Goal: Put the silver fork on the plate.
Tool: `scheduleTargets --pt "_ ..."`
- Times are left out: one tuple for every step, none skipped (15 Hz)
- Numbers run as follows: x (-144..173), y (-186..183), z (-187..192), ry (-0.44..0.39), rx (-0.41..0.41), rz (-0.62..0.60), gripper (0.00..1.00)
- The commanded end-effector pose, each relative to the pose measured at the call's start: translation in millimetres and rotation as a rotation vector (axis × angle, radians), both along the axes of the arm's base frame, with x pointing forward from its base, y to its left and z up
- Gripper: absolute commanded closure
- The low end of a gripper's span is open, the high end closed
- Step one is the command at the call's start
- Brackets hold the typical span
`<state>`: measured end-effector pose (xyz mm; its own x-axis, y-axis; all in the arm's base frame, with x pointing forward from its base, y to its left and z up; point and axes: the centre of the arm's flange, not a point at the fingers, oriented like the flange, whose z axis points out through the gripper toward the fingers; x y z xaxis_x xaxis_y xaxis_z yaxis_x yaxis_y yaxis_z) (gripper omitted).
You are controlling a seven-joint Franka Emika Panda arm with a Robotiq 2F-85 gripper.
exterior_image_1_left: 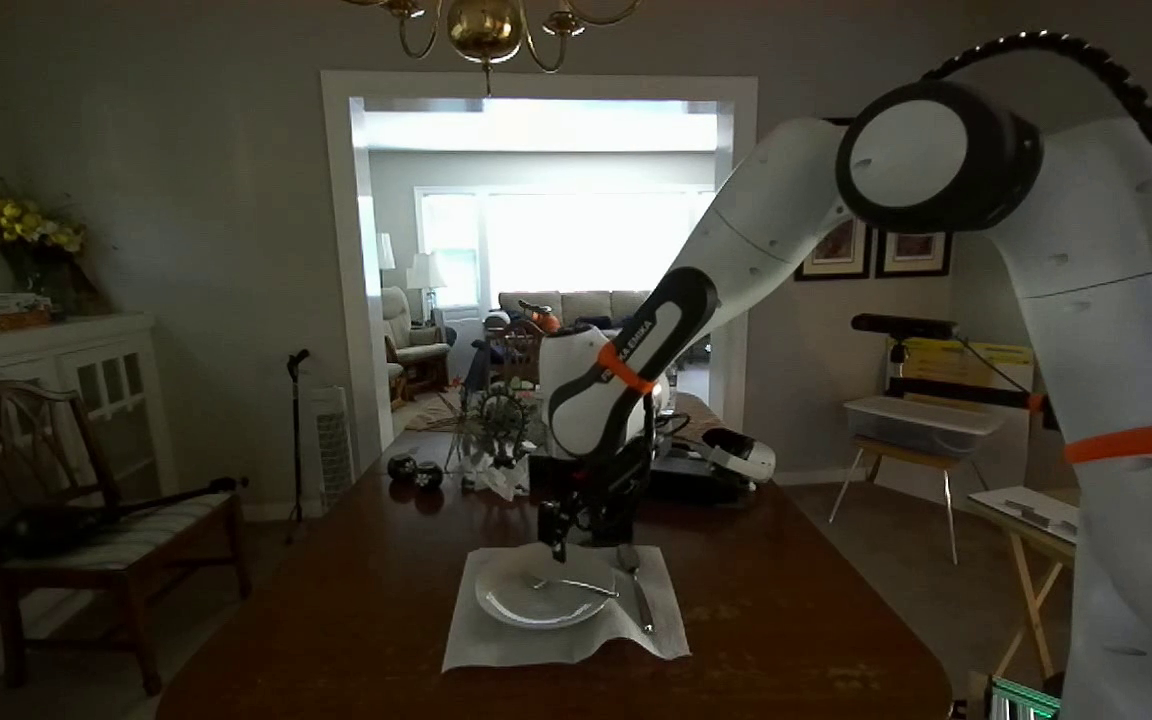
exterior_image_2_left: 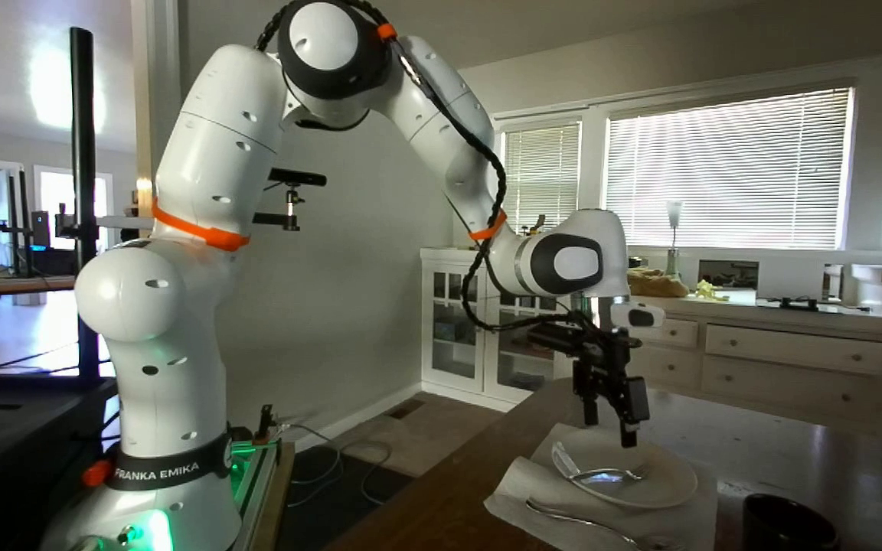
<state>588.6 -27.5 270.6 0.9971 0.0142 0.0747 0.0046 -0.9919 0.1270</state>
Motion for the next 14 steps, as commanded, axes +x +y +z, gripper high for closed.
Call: scheduleTargets --pt "-17 -20 37 0.035 0.002 -0.198 0.00" --pt "-19 -26 44 0.053 0.005 -0.248 0.00" --pt "-20 -32 49 0.065 -0.003 -0.300 0.00" --pt "-22 -37 57 0.084 0.000 -0.350 0.00" --pt "-23 -40 61 0.095 0.002 -0.402 0.00" --pt "-25 -41 66 0.112 0.012 -0.450 0.00" --pt "-27 -41 71 0.123 0.030 -0.500 0.00" --pt "-27 -38 75 0.127 0.067 -0.542 0.00" --pt "-28 -33 80 0.128 0.106 -0.581 0.00" --pt "-28 -26 84 0.122 0.135 -0.627 0.00" --pt "-28 -19 86 0.119 0.172 -0.666 0.00" --pt "-27 -10 88 0.085 0.228 -0.683 0.00" --pt "-24 -25 81 0.108 0.157 -0.622 0.00" --pt "-23 -18 85 0.105 0.185 -0.640 0.00"
